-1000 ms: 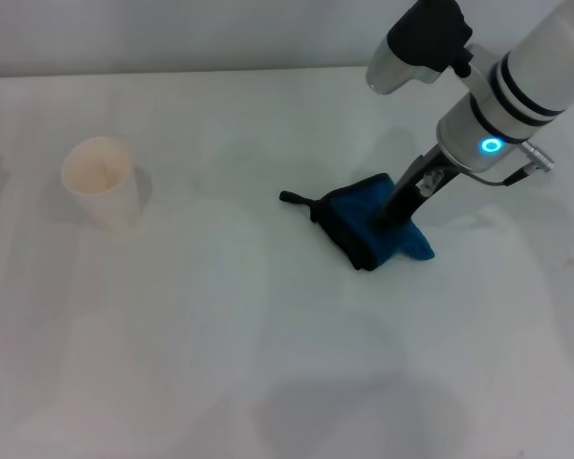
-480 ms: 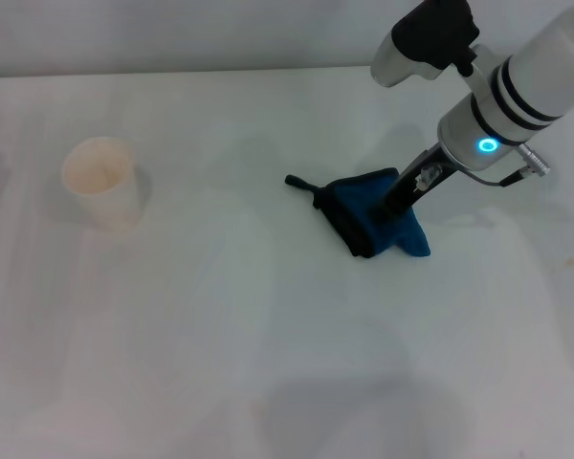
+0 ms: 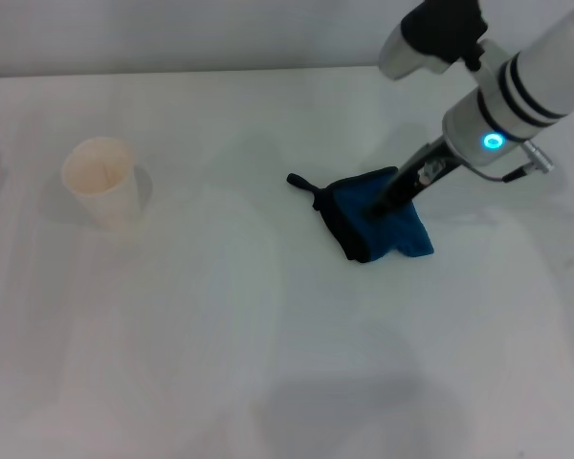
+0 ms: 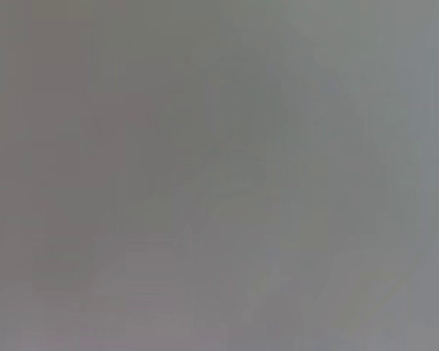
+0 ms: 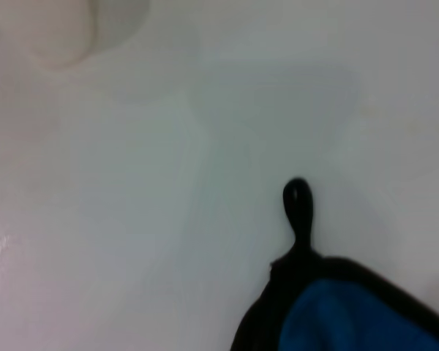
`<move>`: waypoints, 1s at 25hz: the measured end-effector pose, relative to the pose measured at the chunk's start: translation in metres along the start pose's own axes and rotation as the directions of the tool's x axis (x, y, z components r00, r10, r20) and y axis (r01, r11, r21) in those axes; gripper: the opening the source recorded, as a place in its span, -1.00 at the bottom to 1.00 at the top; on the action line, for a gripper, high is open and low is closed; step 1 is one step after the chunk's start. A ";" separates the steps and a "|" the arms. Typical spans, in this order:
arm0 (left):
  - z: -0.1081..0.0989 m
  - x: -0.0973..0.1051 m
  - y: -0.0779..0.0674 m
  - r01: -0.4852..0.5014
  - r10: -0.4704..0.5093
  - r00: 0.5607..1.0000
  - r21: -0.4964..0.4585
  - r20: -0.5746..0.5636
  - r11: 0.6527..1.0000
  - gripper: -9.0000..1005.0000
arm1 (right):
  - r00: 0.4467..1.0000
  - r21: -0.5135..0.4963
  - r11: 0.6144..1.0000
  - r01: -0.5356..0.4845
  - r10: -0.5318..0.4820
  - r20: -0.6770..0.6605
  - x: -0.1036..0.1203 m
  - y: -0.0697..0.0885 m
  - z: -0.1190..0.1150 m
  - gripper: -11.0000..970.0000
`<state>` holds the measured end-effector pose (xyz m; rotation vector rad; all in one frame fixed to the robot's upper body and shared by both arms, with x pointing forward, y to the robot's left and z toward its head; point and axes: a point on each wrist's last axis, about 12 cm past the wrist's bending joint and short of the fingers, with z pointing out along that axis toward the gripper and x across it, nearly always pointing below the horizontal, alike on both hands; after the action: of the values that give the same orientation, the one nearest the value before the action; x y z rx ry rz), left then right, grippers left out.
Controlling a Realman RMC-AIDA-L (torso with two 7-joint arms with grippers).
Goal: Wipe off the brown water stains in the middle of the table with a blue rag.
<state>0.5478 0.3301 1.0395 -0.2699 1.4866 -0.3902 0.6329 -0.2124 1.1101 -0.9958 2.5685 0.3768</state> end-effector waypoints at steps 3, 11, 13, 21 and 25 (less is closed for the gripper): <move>0.000 0.000 0.000 0.000 0.000 1.000 -0.001 0.001 1.000 0.78 | 0.999 -0.001 1.000 -0.004 0.004 0.053 -0.002 -0.001 -0.009 -0.39; -0.001 -0.001 0.002 0.006 -0.006 1.000 -0.012 0.010 1.000 0.78 | 0.936 -0.037 0.990 -0.136 0.140 0.323 -0.003 -0.015 -0.037 0.30; -0.001 -0.001 0.002 0.007 -0.006 1.000 -0.011 0.012 1.000 0.78 | 0.883 -0.092 0.977 -0.192 0.213 0.419 -0.003 -0.021 -0.045 0.47; 0.001 -0.005 0.003 0.026 -0.025 0.999 -0.017 0.029 1.000 0.78 | 0.358 -0.413 0.880 -0.234 0.473 0.806 0.041 -0.046 -0.083 0.80; 0.001 -0.007 0.005 0.037 -0.036 0.999 -0.023 0.035 0.999 0.78 | 0.033 -0.392 0.897 -0.206 0.406 0.913 0.078 -0.054 -0.094 0.79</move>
<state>0.5493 0.3371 1.0436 -0.3214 1.4542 -0.3959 0.5943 -0.3320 1.1550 0.0394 1.3408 0.9802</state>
